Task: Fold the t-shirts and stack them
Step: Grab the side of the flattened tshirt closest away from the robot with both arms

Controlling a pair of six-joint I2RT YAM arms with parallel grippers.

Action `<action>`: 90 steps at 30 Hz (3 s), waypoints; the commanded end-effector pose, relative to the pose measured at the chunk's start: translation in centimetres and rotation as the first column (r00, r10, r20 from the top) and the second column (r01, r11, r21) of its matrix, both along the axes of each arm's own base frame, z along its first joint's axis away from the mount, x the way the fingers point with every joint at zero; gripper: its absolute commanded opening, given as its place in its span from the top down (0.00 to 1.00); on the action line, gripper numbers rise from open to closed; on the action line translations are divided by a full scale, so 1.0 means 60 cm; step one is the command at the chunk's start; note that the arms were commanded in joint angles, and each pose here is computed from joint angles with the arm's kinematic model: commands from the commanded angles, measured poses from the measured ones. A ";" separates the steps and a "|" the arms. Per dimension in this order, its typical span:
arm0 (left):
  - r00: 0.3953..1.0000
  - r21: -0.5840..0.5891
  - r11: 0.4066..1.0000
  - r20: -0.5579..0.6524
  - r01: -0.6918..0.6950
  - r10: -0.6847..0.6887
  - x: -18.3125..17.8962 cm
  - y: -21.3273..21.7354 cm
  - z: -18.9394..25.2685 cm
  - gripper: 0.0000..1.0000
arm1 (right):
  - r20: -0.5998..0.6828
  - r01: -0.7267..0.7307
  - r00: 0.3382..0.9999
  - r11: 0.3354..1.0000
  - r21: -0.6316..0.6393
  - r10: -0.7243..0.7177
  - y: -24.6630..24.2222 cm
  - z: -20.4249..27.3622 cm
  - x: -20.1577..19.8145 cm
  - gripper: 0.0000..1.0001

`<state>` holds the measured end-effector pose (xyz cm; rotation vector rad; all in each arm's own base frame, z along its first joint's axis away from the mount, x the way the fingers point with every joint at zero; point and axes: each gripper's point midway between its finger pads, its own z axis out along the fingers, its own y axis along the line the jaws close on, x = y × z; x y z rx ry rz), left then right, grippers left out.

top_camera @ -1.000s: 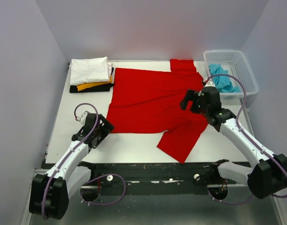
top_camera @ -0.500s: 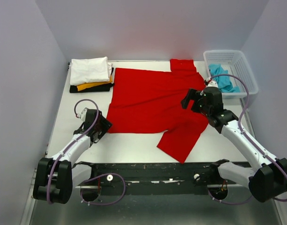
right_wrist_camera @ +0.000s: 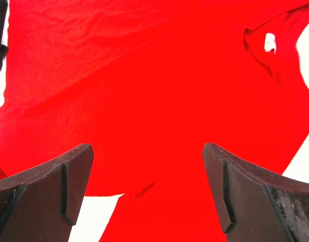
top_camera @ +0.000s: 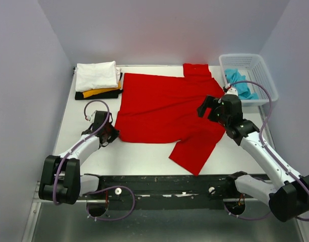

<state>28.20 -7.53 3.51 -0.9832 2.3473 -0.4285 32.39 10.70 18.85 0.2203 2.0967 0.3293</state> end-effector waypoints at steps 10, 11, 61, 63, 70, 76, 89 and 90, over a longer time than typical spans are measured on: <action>0.999 -0.009 1.000 0.037 0.020 -0.020 -0.005 -0.002 0.009 1.00 | -0.489 -0.241 0.868 0.933 -0.267 0.084 0.109 -0.175 -0.227 0.08; 0.999 -0.006 1.000 0.033 0.019 -0.019 -0.006 -0.001 0.009 1.00 | -0.515 -0.257 0.854 0.920 -0.297 0.072 0.101 -0.184 -0.249 0.10; 0.999 -0.012 1.000 0.038 -0.012 0.013 -0.067 0.002 0.032 1.00 | -0.721 -0.587 0.641 0.774 -0.239 0.264 0.114 -0.255 -0.400 0.99; 0.999 -0.004 0.999 0.013 -0.032 0.032 -0.091 0.006 0.023 1.00 | -0.755 -0.639 0.582 0.744 -0.196 0.301 0.120 -0.263 -0.431 0.99; 0.990 -0.001 0.990 -0.031 -0.141 0.141 -0.175 0.035 -0.008 1.00 | -0.803 -0.705 0.513 0.682 -0.192 0.304 0.123 -0.246 -0.495 0.99; 0.989 -0.042 0.989 0.033 -0.142 0.144 -0.190 0.034 0.000 1.00 | -0.806 -0.704 0.525 0.671 -0.232 0.273 0.115 -0.235 -0.517 0.99; 0.990 -0.121 0.992 0.134 -0.031 0.047 -0.100 -0.017 0.073 1.00 | -0.234 -0.091 0.970 0.787 -0.610 -0.069 0.086 -0.099 -0.276 0.99; 0.989 -0.117 0.992 0.138 -0.043 0.059 -0.091 -0.015 0.078 1.00 | -0.191 -0.050 0.978 0.792 -0.608 -0.086 0.085 -0.088 -0.256 0.99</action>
